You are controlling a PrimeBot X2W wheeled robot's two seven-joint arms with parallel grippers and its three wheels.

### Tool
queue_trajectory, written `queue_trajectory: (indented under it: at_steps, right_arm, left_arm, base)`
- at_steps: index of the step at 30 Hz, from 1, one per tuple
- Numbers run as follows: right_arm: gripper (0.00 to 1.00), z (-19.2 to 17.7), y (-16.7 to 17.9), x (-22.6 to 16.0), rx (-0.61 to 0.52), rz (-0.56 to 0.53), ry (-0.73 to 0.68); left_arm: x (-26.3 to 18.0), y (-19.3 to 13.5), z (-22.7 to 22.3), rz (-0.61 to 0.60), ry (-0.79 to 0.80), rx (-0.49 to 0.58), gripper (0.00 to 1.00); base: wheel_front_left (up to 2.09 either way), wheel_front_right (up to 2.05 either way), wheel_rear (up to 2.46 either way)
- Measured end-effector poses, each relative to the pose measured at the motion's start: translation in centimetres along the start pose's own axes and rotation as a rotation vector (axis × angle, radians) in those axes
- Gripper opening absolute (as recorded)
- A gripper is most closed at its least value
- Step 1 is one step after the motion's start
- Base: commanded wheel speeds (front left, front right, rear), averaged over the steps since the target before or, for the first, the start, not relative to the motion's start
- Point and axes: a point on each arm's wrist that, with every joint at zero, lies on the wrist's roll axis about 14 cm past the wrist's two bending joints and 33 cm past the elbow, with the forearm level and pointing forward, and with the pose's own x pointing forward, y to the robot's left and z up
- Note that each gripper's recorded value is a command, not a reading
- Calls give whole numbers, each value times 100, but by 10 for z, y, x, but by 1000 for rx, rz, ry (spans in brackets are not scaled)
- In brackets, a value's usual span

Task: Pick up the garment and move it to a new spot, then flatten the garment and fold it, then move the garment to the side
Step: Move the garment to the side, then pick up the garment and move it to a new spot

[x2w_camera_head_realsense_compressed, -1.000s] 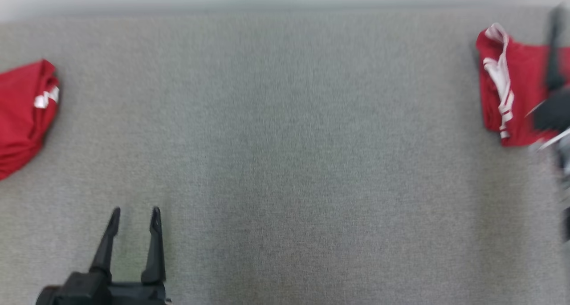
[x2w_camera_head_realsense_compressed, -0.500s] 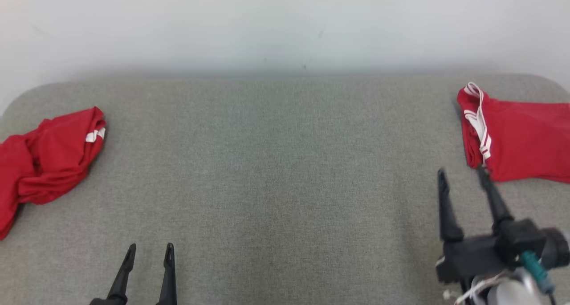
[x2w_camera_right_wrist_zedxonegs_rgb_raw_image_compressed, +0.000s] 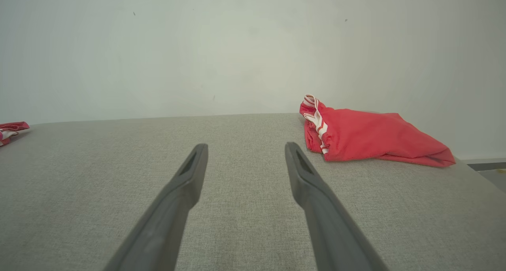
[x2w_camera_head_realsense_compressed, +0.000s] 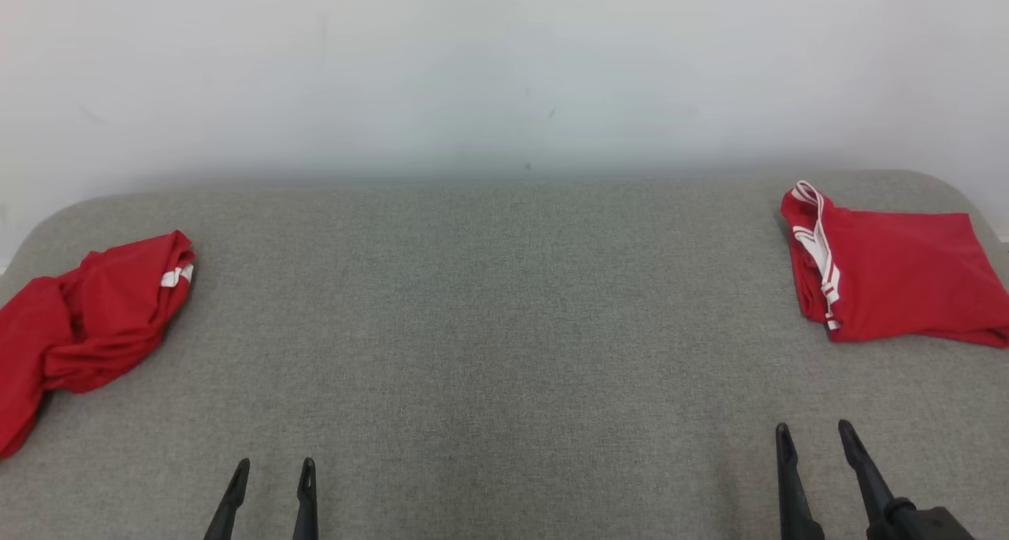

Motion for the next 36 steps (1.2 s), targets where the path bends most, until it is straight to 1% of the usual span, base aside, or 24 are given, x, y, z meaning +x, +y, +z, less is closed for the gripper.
queue_trajectory:
  at_steps: [8, 16, 36]
  right_arm:
    - [100, -8, 18, -8, 36, 45, 24]
    - [100, -11, 19, -8, 46, 47, 33]
    - [100, -18, 17, -8, 46, 41, 55]
  left_arm:
    - [-1, 1, 1, 13, -3, 0, 100]
    - [-4, 5, 0, 38, -1, 4, 100]
    - [-6, 9, -1, 52, 2, 9, 100]
  base:
    - [0, 0, 0]
    - [0, 0, 0]
    - [0, 0, 0]
